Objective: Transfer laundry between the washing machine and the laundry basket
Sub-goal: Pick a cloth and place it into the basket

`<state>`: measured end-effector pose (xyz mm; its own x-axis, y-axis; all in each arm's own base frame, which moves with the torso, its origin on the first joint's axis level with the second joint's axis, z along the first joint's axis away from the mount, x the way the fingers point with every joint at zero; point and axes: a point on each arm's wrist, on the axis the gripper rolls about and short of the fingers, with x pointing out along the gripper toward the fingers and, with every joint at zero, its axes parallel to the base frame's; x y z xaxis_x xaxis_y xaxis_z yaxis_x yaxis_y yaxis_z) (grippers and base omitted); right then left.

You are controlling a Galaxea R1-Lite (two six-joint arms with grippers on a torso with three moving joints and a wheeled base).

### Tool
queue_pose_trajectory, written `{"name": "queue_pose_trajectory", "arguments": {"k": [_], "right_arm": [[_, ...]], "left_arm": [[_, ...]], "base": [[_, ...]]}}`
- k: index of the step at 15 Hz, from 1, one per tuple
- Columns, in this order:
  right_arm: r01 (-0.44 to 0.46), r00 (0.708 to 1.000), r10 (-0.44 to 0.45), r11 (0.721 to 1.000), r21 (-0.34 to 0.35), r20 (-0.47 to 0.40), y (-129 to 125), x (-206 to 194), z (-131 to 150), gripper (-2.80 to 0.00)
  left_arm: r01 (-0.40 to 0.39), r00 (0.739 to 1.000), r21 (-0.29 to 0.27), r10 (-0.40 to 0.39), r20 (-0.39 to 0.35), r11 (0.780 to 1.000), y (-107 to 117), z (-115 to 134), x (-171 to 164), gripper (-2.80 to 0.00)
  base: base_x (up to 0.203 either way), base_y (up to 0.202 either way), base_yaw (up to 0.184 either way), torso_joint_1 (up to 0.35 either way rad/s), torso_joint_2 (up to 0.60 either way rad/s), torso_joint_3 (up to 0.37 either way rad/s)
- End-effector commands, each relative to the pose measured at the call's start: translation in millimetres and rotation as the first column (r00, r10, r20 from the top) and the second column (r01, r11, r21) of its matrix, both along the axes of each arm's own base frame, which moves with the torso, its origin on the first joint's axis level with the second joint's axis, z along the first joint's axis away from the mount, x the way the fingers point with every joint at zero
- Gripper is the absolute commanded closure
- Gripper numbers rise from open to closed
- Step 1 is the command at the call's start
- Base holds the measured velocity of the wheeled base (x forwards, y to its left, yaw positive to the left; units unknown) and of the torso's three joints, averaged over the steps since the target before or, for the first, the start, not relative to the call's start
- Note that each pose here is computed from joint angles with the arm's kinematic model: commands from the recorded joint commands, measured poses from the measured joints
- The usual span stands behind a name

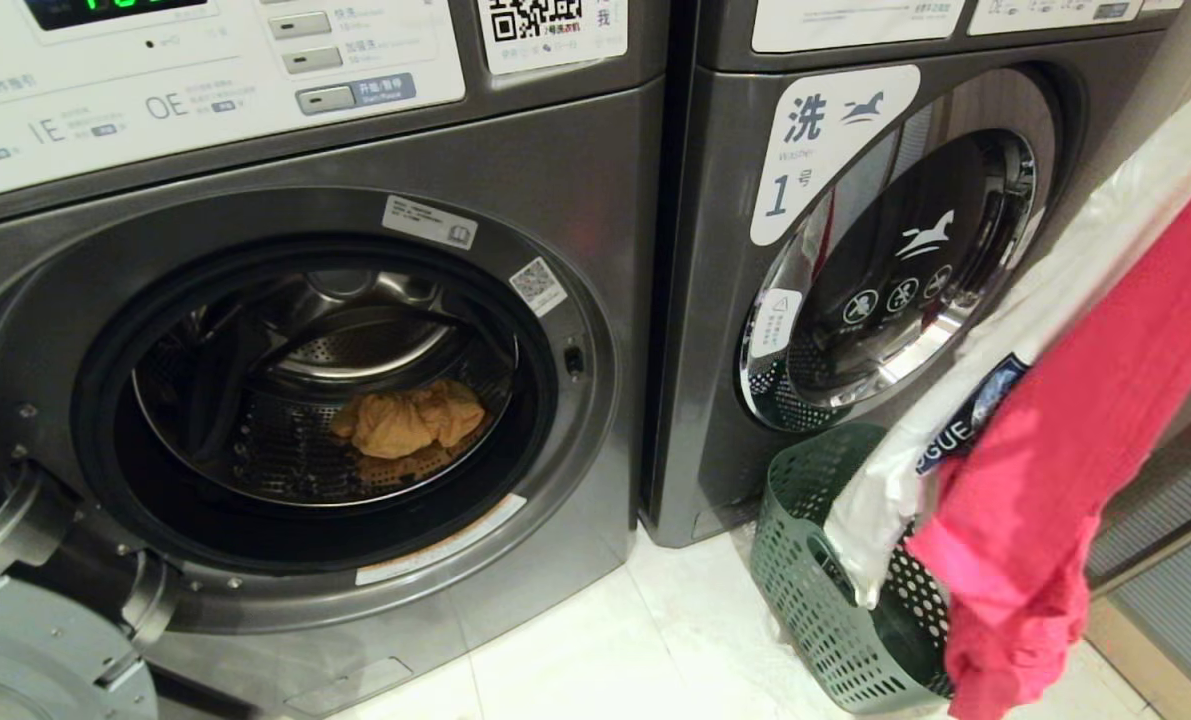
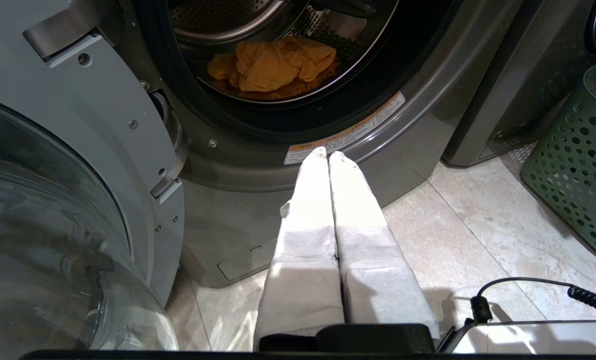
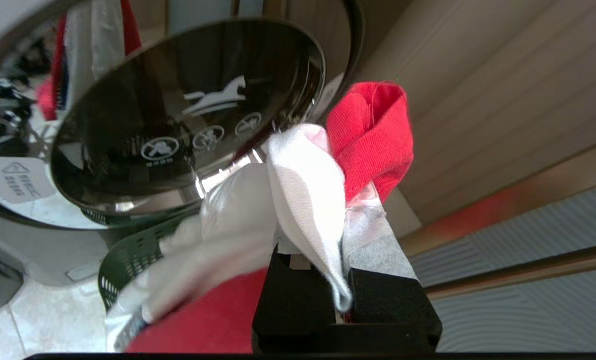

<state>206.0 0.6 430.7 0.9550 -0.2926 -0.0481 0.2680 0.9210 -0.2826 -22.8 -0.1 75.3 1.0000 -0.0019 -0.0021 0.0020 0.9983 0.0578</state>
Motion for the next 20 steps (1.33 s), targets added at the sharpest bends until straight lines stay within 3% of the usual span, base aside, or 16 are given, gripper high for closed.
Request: {"name": "queue_pose_trajectory", "arguments": {"k": [1,5,8,14,20], "right_arm": [[0.029,0.998,-0.029,1.000,0.008,-0.057,-5,22,-13,0.00],[0.101,0.979,-0.096,0.995,0.018,-0.181,-22,43,-45,0.00],[0.111,0.936,-0.094,0.993,0.029,-0.339,-27,58,-98,0.00],[0.044,0.891,0.003,0.995,0.094,-0.453,-29,105,-211,0.00],[0.022,0.865,0.038,0.993,0.113,-0.500,-30,122,-230,0.00]], "left_arm": [[0.000,1.000,0.000,0.000,0.001,1.000,0,0,0,0.00],[0.000,1.000,0.000,0.000,0.001,1.000,0,0,0,0.00],[0.000,1.000,0.000,0.000,0.001,1.000,0,0,0,0.00],[0.000,1.000,0.000,0.000,0.001,1.000,0,0,0,0.00],[0.000,1.000,0.000,0.000,0.001,1.000,0,0,0,0.00]], "base": [[0.000,0.000,0.000,0.000,0.00,0.000],[0.000,0.000,0.000,0.000,0.00,0.000],[0.000,0.000,0.000,0.000,0.00,0.000],[0.000,0.000,0.000,0.000,0.00,0.000],[0.000,0.000,0.000,0.000,0.00,0.000]]}}
